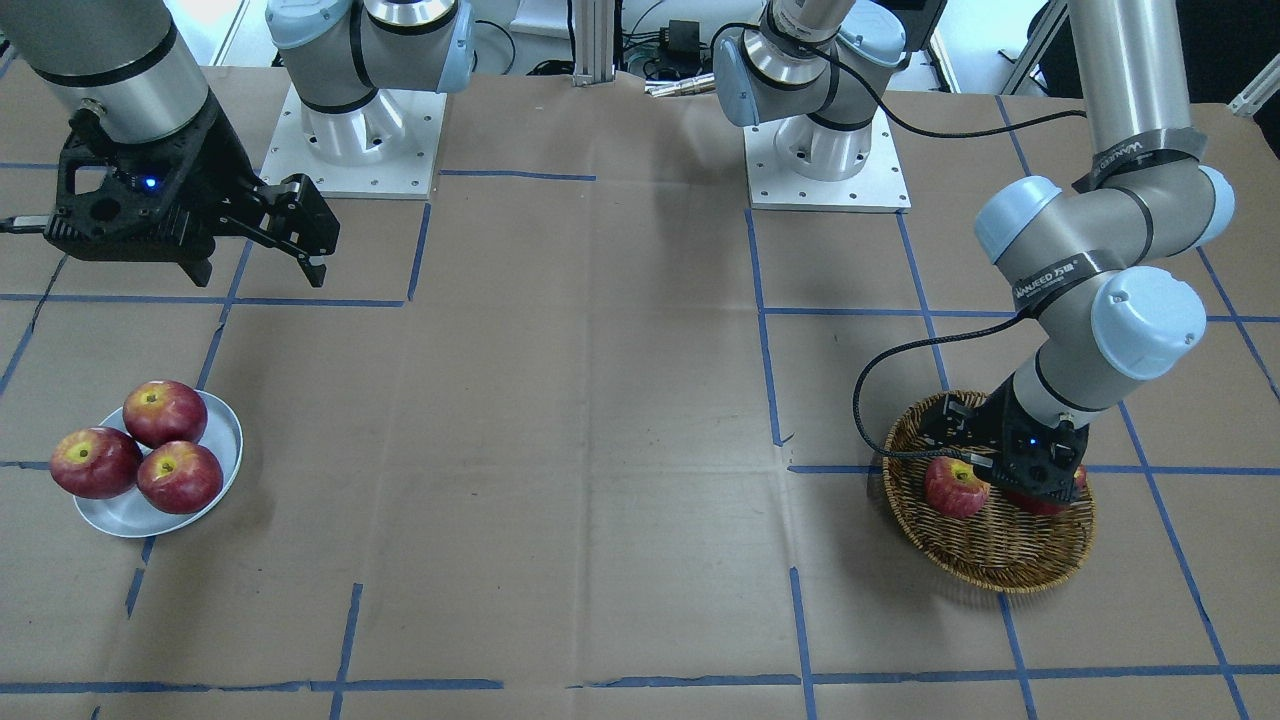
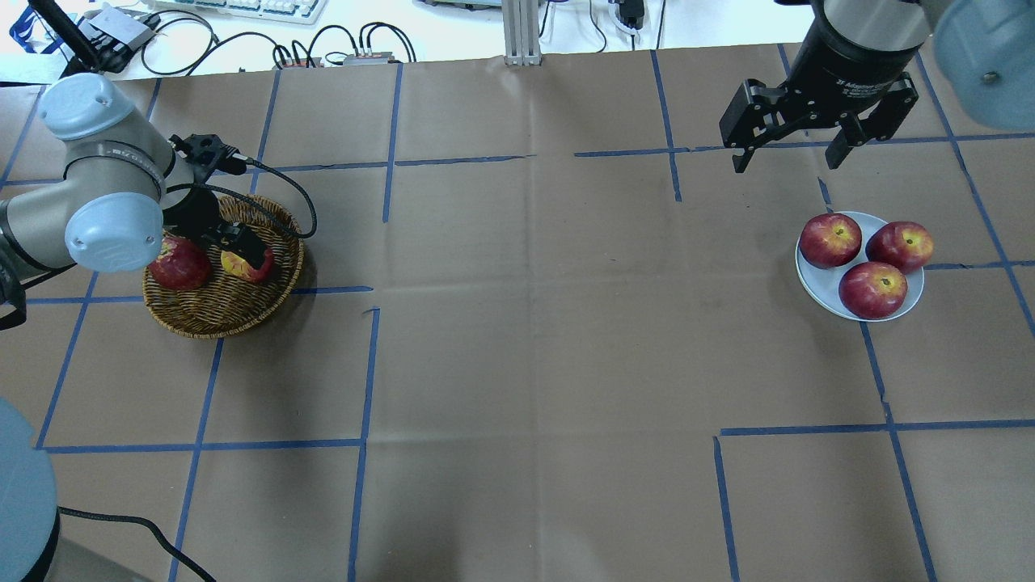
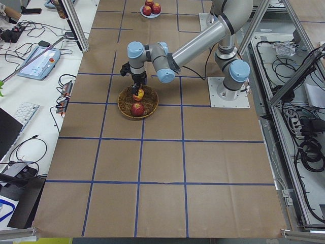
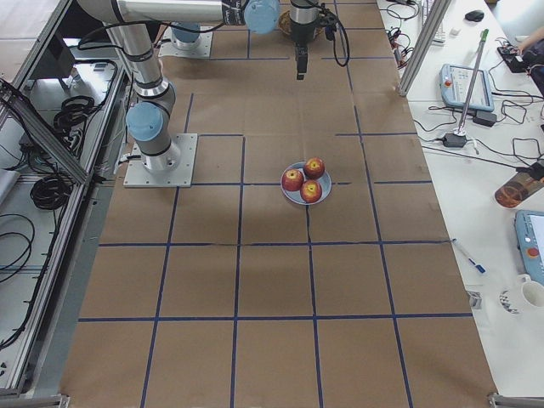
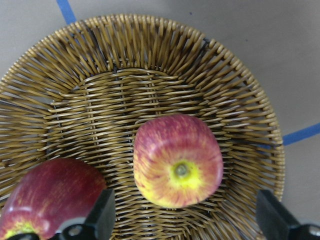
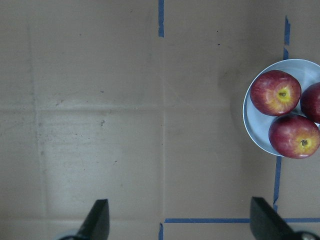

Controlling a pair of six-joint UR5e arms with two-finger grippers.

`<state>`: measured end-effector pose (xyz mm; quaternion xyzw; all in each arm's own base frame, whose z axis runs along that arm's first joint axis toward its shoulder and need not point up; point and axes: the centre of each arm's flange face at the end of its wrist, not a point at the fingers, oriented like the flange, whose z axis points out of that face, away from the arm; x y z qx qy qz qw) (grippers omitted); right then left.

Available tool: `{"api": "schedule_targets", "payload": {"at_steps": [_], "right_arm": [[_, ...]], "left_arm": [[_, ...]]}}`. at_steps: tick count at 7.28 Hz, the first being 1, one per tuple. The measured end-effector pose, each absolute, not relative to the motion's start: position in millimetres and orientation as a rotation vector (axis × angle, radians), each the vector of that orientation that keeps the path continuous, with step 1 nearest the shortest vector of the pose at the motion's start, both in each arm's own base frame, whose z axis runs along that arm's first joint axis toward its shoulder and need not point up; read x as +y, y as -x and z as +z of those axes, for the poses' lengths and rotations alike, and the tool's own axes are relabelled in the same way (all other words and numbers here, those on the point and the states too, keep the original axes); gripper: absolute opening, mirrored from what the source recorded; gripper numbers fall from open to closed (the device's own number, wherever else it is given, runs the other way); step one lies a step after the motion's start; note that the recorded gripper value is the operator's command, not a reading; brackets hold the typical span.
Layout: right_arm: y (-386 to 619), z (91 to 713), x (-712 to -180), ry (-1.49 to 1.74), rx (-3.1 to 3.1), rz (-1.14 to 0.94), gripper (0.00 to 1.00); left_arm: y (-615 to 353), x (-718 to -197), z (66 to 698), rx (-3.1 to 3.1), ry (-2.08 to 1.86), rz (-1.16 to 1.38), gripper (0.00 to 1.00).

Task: Transfer apple from basket to plate
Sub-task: 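Lower the left gripper onto the red apple in the basket and grasp it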

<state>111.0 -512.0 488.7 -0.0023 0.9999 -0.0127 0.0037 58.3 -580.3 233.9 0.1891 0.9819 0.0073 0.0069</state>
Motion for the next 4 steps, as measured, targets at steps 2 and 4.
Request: {"api": "schedule_targets", "payload": {"at_steps": [2,4], "right_arm": [[-110.8,488.8,-512.5,0.007,3.133,-0.043,1.0],[-110.4,488.5,-512.8,0.005,3.133,-0.043,1.0]], "left_arm": [[-59.2,-584.0,214.9,3.081,-0.597,0.056,0.97],[-60.0,-587.0,200.4,3.087,-0.595,0.072,0.56]]}}
